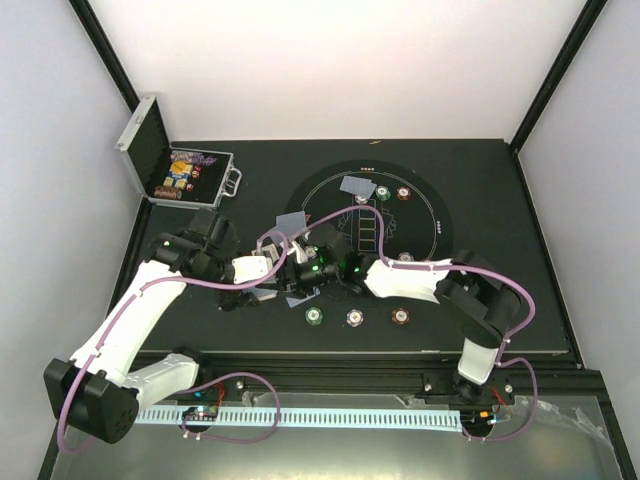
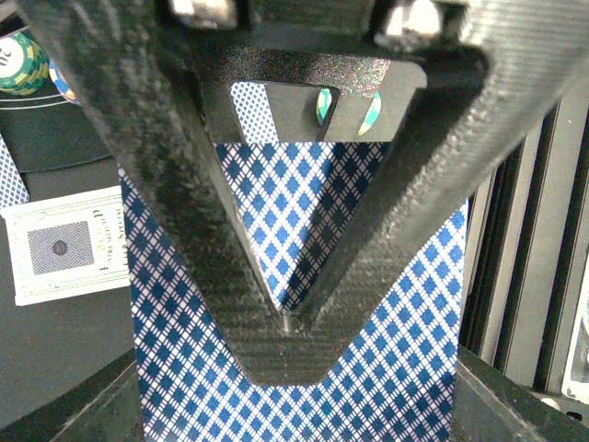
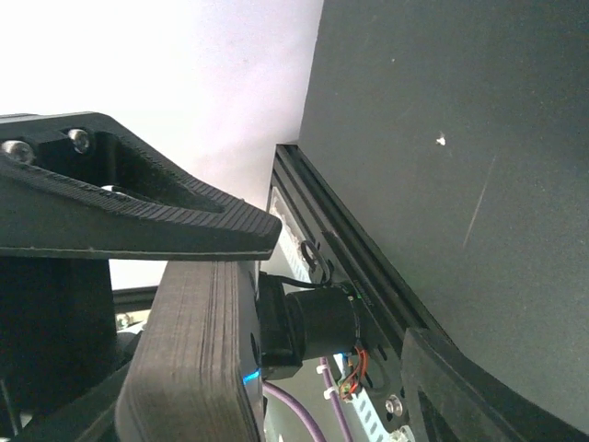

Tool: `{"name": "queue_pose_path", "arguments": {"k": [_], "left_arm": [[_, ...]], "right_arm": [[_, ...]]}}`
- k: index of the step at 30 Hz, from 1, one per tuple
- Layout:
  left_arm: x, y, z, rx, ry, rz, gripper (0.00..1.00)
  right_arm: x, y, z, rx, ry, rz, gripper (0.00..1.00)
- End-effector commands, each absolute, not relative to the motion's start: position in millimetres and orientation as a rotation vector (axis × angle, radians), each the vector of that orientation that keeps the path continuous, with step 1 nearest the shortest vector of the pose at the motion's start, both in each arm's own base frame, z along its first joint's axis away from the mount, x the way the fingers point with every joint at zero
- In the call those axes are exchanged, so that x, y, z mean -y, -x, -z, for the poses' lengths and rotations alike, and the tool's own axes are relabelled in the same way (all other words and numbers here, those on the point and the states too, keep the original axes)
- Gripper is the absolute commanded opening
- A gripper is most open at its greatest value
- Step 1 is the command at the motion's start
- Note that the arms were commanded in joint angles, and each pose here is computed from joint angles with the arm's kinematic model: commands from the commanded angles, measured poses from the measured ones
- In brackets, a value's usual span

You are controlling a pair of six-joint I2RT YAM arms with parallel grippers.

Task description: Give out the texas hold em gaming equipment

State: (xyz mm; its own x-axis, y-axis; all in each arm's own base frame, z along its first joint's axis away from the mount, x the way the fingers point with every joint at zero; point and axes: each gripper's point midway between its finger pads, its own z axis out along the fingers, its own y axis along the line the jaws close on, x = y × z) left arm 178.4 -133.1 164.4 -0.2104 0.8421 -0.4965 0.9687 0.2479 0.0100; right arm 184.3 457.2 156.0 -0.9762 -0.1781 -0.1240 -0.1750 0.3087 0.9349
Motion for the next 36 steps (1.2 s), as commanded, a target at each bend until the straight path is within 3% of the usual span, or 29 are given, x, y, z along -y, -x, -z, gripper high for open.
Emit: {"name": "queue_pose_path", "arguments": {"k": [1,13,24,28,36], "left_arm": [[135,-177,-177,-2.086,-1.658,0.43,0.01],[134,-177,-175,-2.089,-1.66,0.423,0.02],[132,-177,-170,-2.098,-1.663,0.412,0.02],[133,-178,-170,-2.095,-1.662,0.41,0.02],[132,-179,-169,-2.099,-1.663,0.403,0.02]], "right_arm": [[-443,-193,-145,2.549,-0.295,1.813,0.61],[-415,-202,-142,2.631,-0.272,1.767,0.48],[-407,-207,-156,2.685,-0.309,1.741,0.08],[-400,-210,-161,2.705,-0.308,1.735,0.02],[-372,-218,-162,2.756,-0.26,1.72,0.01]]}}
